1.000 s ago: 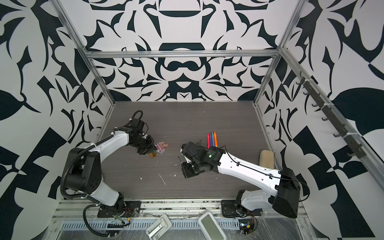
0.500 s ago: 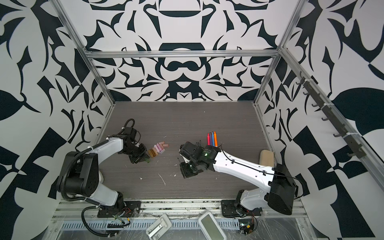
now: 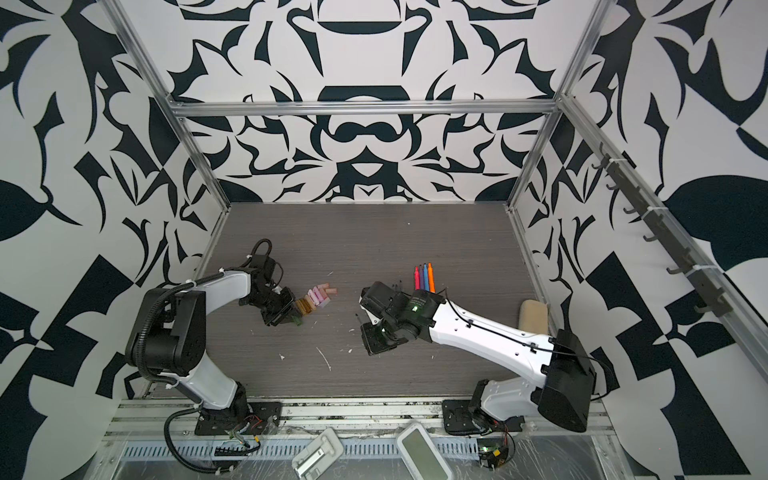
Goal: Open the pen caps
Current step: 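Lower the green cap beside the cap cluster and open the left gripper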
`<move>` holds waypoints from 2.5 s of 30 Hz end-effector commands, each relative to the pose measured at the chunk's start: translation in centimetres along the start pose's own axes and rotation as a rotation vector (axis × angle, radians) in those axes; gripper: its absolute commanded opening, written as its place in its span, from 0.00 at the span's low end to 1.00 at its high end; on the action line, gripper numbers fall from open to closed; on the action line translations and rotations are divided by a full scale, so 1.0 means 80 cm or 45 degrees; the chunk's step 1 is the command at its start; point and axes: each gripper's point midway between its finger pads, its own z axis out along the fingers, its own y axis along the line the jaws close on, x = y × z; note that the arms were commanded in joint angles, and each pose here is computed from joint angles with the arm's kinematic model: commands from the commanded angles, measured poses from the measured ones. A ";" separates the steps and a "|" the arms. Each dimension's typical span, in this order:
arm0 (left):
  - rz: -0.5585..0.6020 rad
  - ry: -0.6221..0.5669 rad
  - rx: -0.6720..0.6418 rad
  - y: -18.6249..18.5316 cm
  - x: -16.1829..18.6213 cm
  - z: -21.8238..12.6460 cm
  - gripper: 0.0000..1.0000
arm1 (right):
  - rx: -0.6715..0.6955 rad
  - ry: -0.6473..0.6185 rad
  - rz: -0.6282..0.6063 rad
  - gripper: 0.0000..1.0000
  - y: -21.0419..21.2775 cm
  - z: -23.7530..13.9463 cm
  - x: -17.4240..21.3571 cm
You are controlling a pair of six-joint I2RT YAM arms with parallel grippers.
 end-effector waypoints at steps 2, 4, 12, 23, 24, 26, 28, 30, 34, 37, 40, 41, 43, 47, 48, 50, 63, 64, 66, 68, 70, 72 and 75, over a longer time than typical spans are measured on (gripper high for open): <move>-0.041 -0.037 -0.117 0.034 -0.008 0.005 0.01 | -0.019 -0.022 0.005 0.00 0.004 -0.014 -0.002; -0.039 -0.049 -0.123 0.035 -0.012 0.001 0.01 | -0.018 -0.019 0.002 0.00 0.005 -0.015 -0.002; -0.016 -0.070 -0.113 0.029 -0.026 -0.010 0.04 | -0.004 -0.007 -0.014 0.00 0.006 -0.019 -0.002; 0.013 -0.063 -0.060 0.013 -0.027 -0.015 0.24 | -0.008 -0.009 0.005 0.00 0.005 -0.017 -0.001; 0.015 -0.063 -0.053 0.012 -0.027 -0.015 0.29 | -0.010 -0.011 0.007 0.00 0.005 -0.016 -0.002; 0.018 -0.067 -0.049 0.011 -0.026 -0.018 0.34 | -0.009 -0.011 0.007 0.00 0.005 -0.015 -0.003; 0.019 -0.068 -0.044 0.010 -0.025 -0.020 0.35 | -0.005 -0.011 0.009 0.00 0.004 -0.013 -0.003; 0.020 -0.072 -0.036 0.008 -0.024 -0.022 0.35 | -0.003 -0.011 0.015 0.00 0.004 -0.011 -0.004; 0.022 -0.089 -0.017 0.003 -0.022 -0.031 0.35 | -0.010 -0.014 0.024 0.00 0.004 -0.008 -0.004; 0.025 -0.112 -0.006 -0.001 -0.022 -0.040 0.35 | -0.012 -0.013 0.026 0.00 0.003 -0.005 -0.004; 0.029 -0.136 0.004 -0.003 -0.020 -0.048 0.29 | -0.011 -0.015 0.028 0.00 0.002 -0.004 -0.003; 0.031 -0.145 0.005 -0.003 -0.019 -0.050 0.25 | -0.012 -0.018 0.029 0.00 0.002 -0.004 -0.004; 0.029 -0.149 0.008 -0.002 -0.016 -0.052 0.16 | -0.012 -0.022 0.032 0.00 0.001 -0.002 -0.004; 0.023 -0.142 -0.001 0.008 -0.006 -0.049 0.00 | -0.028 -0.032 0.049 0.00 0.001 0.002 -0.004; 0.021 -0.140 -0.004 0.011 -0.004 -0.048 0.00 | -0.030 -0.031 0.055 0.00 0.001 0.003 -0.003; 0.018 -0.136 -0.017 0.018 0.001 -0.045 0.00 | -0.028 -0.025 0.055 0.00 -0.001 0.005 -0.002; -0.021 -0.084 -0.055 0.037 0.006 -0.021 0.00 | -0.028 -0.023 0.051 0.00 0.001 0.005 -0.004; -0.024 -0.079 -0.061 0.039 0.006 -0.019 0.00 | -0.026 -0.023 0.050 0.00 0.001 0.005 -0.004; -0.024 -0.070 -0.066 0.040 0.005 -0.015 0.00 | -0.023 -0.024 0.050 0.00 0.001 0.004 -0.004; -0.027 -0.065 -0.070 0.041 0.004 -0.012 0.00 | -0.020 -0.029 0.050 0.00 0.000 0.002 -0.004; -0.027 -0.062 -0.074 0.042 0.002 -0.010 0.00 | -0.015 -0.031 0.053 0.00 -0.001 0.001 -0.003; -0.026 -0.059 -0.078 0.041 0.000 -0.008 0.00 | -0.013 -0.032 0.056 0.00 -0.002 0.000 -0.003; -0.024 -0.055 -0.082 0.040 -0.004 -0.006 0.00 | -0.013 -0.037 0.061 0.00 -0.003 -0.001 -0.002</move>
